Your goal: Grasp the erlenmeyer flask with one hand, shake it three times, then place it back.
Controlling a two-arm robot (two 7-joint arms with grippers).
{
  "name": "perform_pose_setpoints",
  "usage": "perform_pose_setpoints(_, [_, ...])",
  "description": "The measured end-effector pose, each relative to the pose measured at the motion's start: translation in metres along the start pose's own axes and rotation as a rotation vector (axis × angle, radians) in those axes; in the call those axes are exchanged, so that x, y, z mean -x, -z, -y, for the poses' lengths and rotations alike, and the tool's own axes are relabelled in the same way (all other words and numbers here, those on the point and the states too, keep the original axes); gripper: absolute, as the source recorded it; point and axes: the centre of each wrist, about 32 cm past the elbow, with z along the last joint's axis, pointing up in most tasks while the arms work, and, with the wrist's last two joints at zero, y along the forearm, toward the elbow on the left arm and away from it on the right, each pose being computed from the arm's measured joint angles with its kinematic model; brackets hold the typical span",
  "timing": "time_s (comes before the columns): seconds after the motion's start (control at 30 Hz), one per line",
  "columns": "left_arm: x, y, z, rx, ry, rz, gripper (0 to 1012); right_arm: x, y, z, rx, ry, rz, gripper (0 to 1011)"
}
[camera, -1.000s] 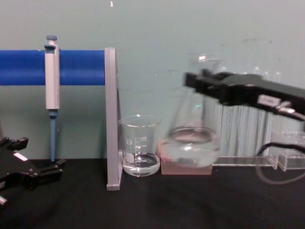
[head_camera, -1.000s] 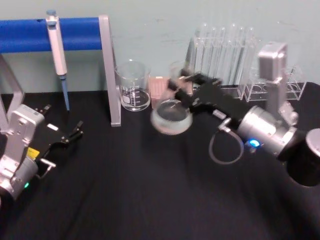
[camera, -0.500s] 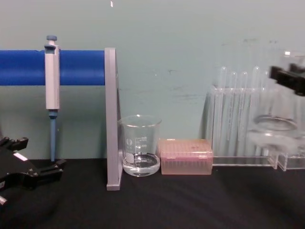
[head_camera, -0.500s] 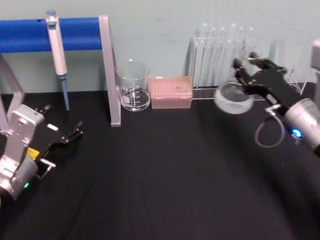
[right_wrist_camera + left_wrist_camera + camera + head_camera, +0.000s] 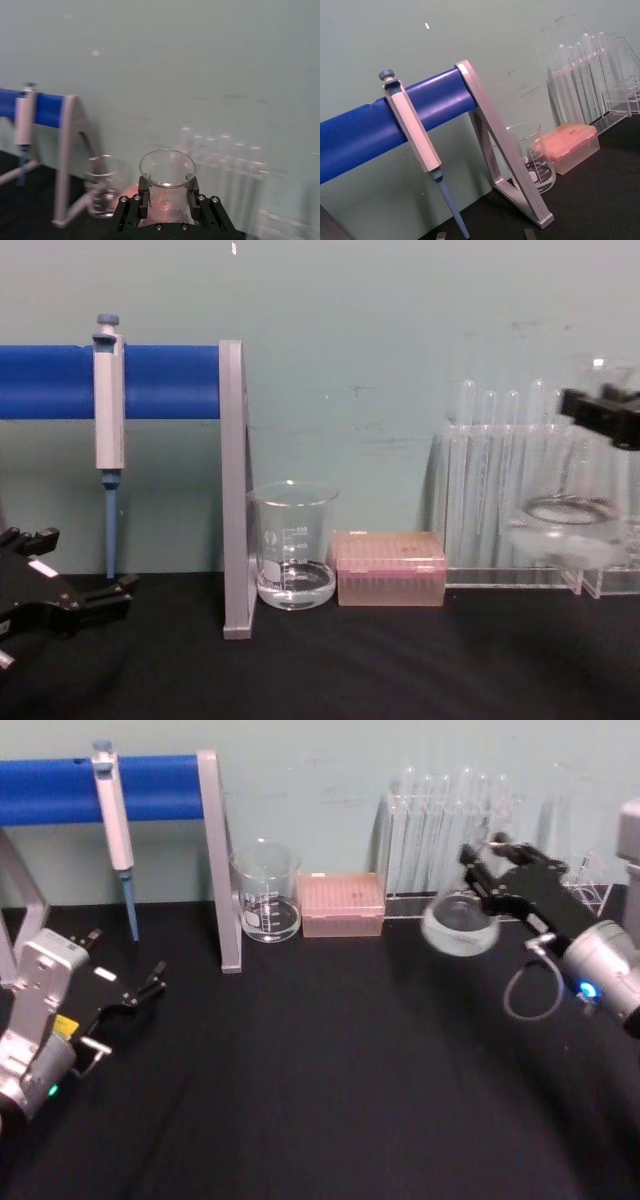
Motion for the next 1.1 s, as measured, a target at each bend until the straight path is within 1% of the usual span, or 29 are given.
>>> perform_pose_setpoints(0.03, [0.0, 0.0, 0.0, 0.0, 0.0, 0.0, 1001, 0.002, 0.0, -0.002, 0.0, -0.016, -0.006, 450])
perform_pose_setpoints(0.07, [0.0, 0.0, 0.0, 0.0, 0.0, 0.0, 1001, 0.006, 0.001, -0.006, -0.002, -0.056, -0.018, 450])
perform_pose_setpoints(0.13, [0.0, 0.0, 0.0, 0.0, 0.0, 0.0, 1001, 0.011, 0.001, -0.01, -0.003, -0.102, -0.028, 450])
perform_pose_setpoints(0.17, [0.0, 0.0, 0.0, 0.0, 0.0, 0.0, 1001, 0.015, 0.001, -0.014, -0.003, -0.14, -0.036, 450])
perform_pose_setpoints(0.23, [0.0, 0.0, 0.0, 0.0, 0.0, 0.0, 1001, 0.019, 0.002, -0.018, -0.003, -0.18, -0.045, 450])
perform_pose_setpoints(0.27, [0.0, 0.0, 0.0, 0.0, 0.0, 0.0, 1001, 0.024, 0.002, -0.022, -0.003, -0.221, -0.054, 449])
perform_pose_setpoints(0.3, [0.0, 0.0, 0.0, 0.0, 0.0, 0.0, 1001, 0.024, 0.002, -0.022, -0.003, -0.221, -0.054, 450])
perform_pose_setpoints(0.33, [0.0, 0.0, 0.0, 0.0, 0.0, 0.0, 1001, 0.029, 0.002, -0.025, -0.002, -0.263, -0.061, 450])
perform_pose_setpoints(0.37, [0.0, 0.0, 0.0, 0.0, 0.0, 0.0, 1001, 0.031, 0.003, -0.027, -0.002, -0.284, -0.063, 450])
perform_pose_setpoints(0.4, [0.0, 0.0, 0.0, 0.0, 0.0, 0.0, 1001, 0.036, 0.003, -0.03, -0.001, -0.325, -0.07, 450])
perform_pose_setpoints(0.43, [0.0, 0.0, 0.0, 0.0, 0.0, 0.0, 1001, 0.036, 0.003, -0.03, -0.001, -0.325, -0.07, 450])
perform_pose_setpoints(0.5, [0.0, 0.0, 0.0, 0.0, 0.0, 0.0, 1001, 0.045, 0.003, -0.035, -0.001, -0.4, -0.077, 450])
perform_pose_setpoints(0.73, [0.0, 0.0, 0.0, 0.0, 0.0, 0.0, 1001, 0.061, 0.003, -0.041, -0.001, -0.529, -0.086, 449])
perform_pose_setpoints(0.9, [0.0, 0.0, 0.0, 0.0, 0.0, 0.0, 1001, 0.064, 0.002, -0.041, -0.005, -0.551, -0.084, 449])
perform_pose_setpoints(1.07, [0.0, 0.0, 0.0, 0.0, 0.0, 0.0, 1001, 0.061, 0.002, -0.039, -0.014, -0.528, -0.08, 449])
perform_pose_setpoints(1.1, [0.0, 0.0, 0.0, 0.0, 0.0, 0.0, 1001, 0.059, 0.002, -0.037, -0.017, -0.508, -0.08, 450])
